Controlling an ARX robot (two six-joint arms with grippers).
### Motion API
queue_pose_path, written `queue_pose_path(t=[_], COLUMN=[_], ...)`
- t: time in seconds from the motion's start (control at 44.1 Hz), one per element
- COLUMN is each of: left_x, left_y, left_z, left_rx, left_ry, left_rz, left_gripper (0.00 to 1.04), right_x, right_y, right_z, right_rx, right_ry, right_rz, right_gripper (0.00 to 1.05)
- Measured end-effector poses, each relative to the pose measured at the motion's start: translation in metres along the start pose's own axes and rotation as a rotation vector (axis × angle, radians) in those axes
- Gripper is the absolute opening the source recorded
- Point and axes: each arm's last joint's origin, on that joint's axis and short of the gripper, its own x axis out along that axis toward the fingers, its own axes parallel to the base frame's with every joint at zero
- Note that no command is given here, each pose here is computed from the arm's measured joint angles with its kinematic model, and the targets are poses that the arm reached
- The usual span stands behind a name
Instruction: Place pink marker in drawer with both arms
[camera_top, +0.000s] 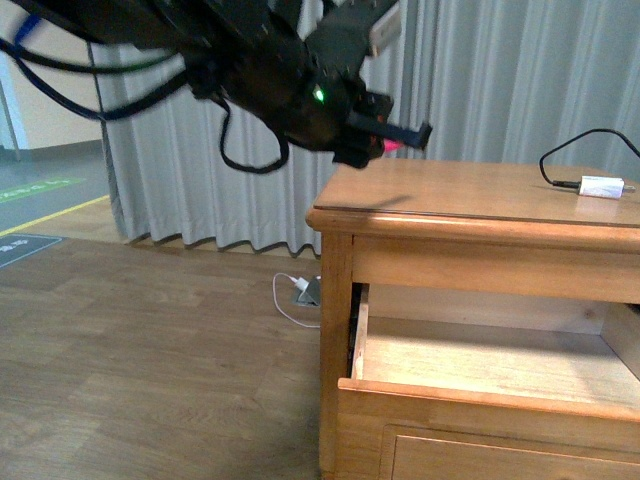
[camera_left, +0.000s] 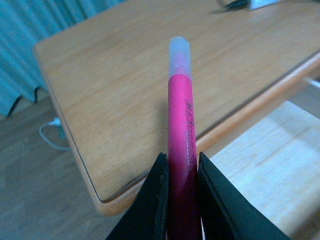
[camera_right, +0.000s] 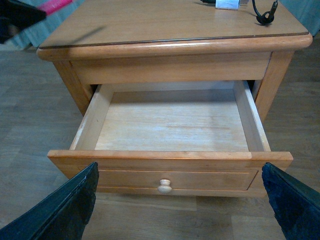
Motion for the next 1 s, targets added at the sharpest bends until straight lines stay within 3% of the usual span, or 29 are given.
queue_pose_path(t=[0.204,0.363,0.816,0.998], left_x=[-0.071,-0.093,-0.003,0.024], left_y=[-0.001,-0.008,-0.042,-0.054], left_z=[0.024,0.018,-0.085,-0.097], left_rx=[0.124,0.192,0.093,0.067], left_ry=[-0.144,-0.168,0.066,0.110], left_rz=[-0.185,-0.266,-0.303,-0.280], left_gripper=[0.14,0.14,0.14,0.14], right_x=[0.000,0.000,0.000,0.000], right_y=[0.000,0.000,0.000,0.000], right_z=[0.000,0.000,0.000,0.000], right_rx=[0.000,0.000,0.000,0.000], right_ry=[0.000,0.000,0.000,0.000], right_rz=[0.000,0.000,0.000,0.000], right_gripper=[0.96,0.96,0.96,0.96])
